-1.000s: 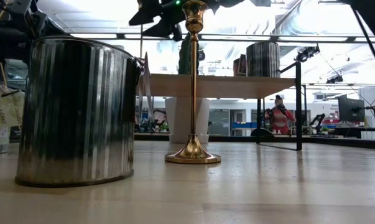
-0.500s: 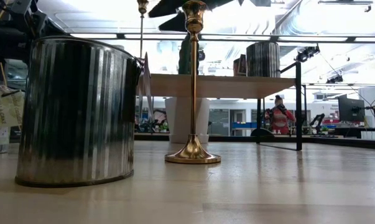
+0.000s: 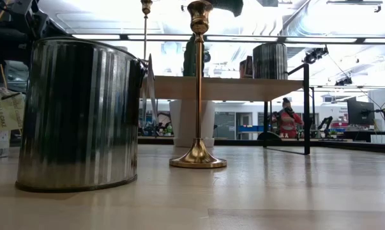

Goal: Pick & Place candle stick holders
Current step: Put the gold candle holder on the shelf

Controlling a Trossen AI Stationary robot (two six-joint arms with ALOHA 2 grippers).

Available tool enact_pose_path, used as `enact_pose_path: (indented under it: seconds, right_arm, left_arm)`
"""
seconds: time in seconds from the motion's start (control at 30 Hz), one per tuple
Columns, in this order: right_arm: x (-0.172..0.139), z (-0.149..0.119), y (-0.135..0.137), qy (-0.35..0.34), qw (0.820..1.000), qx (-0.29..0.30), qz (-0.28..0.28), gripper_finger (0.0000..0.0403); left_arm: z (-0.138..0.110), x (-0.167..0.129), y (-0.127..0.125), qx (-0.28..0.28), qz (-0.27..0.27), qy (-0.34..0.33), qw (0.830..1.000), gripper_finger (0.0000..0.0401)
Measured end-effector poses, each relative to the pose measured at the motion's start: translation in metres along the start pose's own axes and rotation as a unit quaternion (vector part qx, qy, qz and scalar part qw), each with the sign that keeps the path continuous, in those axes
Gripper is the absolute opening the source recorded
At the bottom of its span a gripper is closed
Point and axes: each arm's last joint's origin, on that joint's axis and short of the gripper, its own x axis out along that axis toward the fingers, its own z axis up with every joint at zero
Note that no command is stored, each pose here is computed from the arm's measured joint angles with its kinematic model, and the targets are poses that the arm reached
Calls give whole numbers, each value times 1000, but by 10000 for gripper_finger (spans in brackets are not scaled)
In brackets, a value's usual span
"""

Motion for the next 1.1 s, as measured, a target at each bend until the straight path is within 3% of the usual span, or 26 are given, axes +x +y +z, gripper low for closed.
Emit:
enact_pose_path:
  seconds: [0.33, 0.8, 1.1]
  right_arm:
    - [-41, -20, 43, 1, 999, -19, 46, 291]
    - [-58, -60, 91, 30, 990, -7, 136, 291]
    - [-59, -103, 111, 56, 995, 37, 80, 291]
  left_arm:
    - [0, 0, 0, -1, -1, -1, 1000, 245]
    - [0, 0, 0, -1, -1, -1, 1000, 245]
    - [0, 0, 0, -1, -1, -1, 1000, 245]
